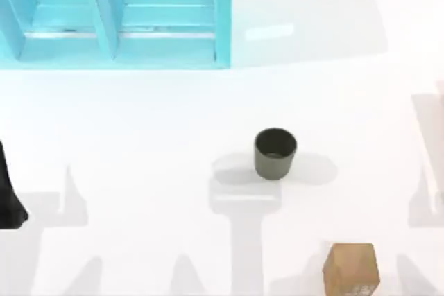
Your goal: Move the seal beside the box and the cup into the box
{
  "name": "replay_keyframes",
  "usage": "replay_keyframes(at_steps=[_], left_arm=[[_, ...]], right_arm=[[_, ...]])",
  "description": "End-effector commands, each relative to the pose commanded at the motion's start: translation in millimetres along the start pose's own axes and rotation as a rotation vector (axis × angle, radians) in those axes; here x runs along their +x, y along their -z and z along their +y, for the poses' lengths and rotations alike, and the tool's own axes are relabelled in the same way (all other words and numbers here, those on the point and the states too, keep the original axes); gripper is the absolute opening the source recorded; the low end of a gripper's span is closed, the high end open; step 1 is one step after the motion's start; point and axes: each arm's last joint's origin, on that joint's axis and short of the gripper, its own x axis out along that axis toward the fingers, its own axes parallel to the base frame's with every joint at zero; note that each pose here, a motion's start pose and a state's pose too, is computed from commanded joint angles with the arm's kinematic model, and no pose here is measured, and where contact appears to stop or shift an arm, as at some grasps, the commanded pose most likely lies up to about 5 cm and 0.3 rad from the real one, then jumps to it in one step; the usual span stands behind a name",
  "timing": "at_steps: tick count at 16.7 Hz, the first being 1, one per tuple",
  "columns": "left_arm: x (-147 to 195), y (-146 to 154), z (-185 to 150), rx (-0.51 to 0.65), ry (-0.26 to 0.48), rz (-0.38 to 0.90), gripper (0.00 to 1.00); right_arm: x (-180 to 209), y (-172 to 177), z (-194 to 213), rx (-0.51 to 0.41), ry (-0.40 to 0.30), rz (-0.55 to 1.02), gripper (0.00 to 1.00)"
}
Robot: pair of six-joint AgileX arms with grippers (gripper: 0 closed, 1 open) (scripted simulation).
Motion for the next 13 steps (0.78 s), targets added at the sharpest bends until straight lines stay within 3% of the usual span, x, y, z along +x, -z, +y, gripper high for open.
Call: replay_keyframes(at_steps=[3,7,10,13], left_arm=[[0.0,0.0,0.0,0.0,0.0,0.0,1.0],[0.0,0.0,0.0,0.0,0.0,0.0,1.0],[0.0,0.0,0.0,0.0,0.0,0.0,1.0],[0.0,0.0,0.0,0.0,0.0,0.0,1.0]], right_arm=[[0.0,-1.9,1.0,0.01,-0.009,0.012,1.0],[2.4,-23.9,11.7,0.104,-0.098,0.163,1.0],[12.7,-45.0,27.5,0.187,-0.178,0.408,1.0],[33.7,-57.0,53.4,0.224,-0.213,0.751,1.0]])
